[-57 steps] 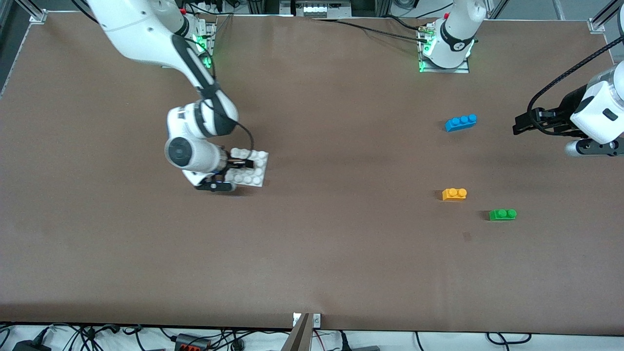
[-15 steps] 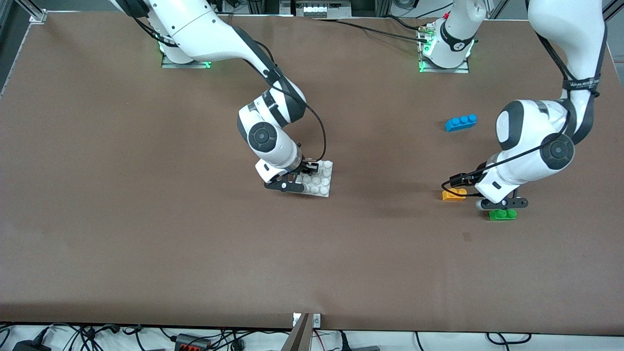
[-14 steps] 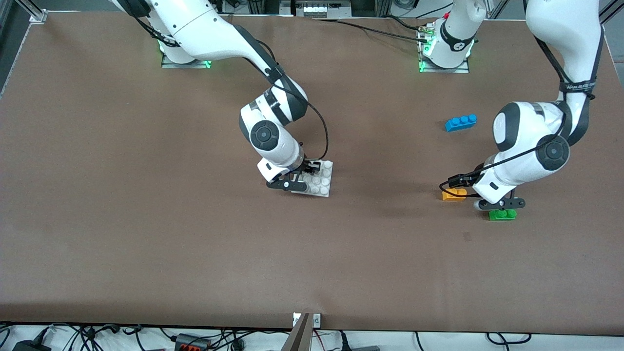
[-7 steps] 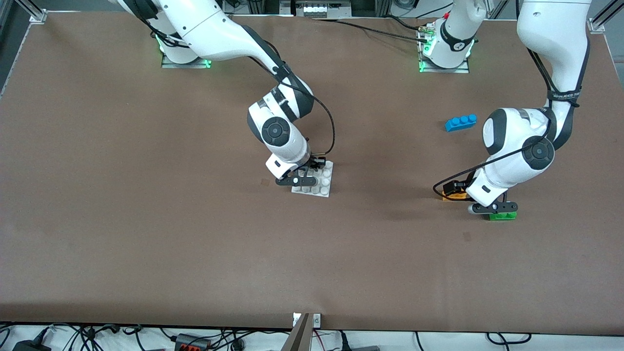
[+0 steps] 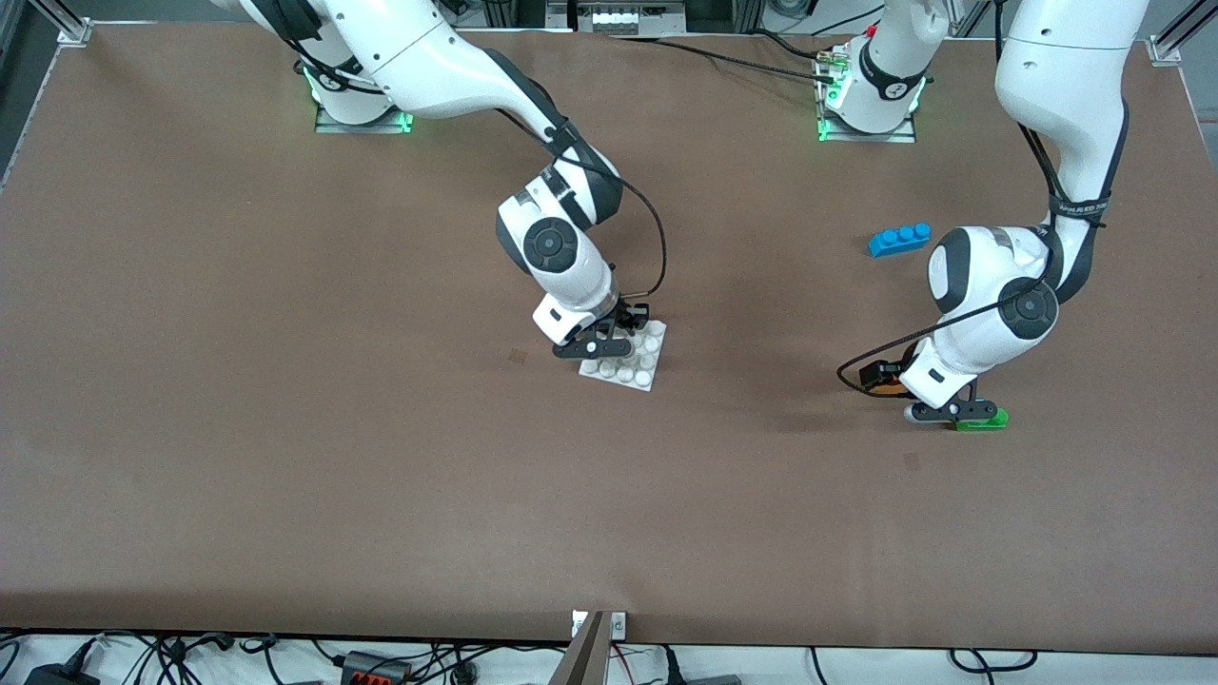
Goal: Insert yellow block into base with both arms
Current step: 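Reach the yellow brick with the left gripper while the right gripper rotates plate, then grasp and lift the yellow brick while the right gripper releases and retracts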
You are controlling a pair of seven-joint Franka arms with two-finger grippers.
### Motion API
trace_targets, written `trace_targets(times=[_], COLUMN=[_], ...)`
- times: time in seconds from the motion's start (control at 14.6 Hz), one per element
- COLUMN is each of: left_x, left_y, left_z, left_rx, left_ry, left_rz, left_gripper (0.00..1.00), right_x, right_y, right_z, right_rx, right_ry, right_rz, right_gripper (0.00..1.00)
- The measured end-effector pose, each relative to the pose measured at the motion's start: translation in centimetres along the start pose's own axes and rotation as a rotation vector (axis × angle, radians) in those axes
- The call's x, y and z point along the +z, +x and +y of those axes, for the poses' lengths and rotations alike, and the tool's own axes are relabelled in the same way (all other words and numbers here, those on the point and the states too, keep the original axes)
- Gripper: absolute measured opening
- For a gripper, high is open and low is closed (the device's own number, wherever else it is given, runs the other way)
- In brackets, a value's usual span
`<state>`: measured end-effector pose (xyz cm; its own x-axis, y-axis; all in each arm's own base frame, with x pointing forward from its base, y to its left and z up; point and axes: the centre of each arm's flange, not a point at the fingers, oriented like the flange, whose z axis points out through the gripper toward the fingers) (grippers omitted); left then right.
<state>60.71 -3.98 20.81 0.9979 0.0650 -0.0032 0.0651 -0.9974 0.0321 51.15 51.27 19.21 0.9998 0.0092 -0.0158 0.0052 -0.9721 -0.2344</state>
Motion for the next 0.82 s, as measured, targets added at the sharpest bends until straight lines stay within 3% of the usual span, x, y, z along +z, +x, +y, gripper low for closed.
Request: trace_targets(times=[0.27, 0.82], left_x=[0.4, 1.2], left_y=[-0.1, -0.7], left_z=[-0.1, 0.0], left_rx=[0.000, 0.003], left_ry=[0.001, 0.004], left_rz=[-0.004, -0.022], left_gripper=[1.00, 1.00], right_x=[0.6, 0.3], right_y=[-2.4, -3.9], right_z=[-2.3, -4.3], right_rx=[-0.114, -0.156], right_ry=[-0.001, 0.003], right_rz=[-0.009, -0.013], right_gripper=[0.43, 0.46])
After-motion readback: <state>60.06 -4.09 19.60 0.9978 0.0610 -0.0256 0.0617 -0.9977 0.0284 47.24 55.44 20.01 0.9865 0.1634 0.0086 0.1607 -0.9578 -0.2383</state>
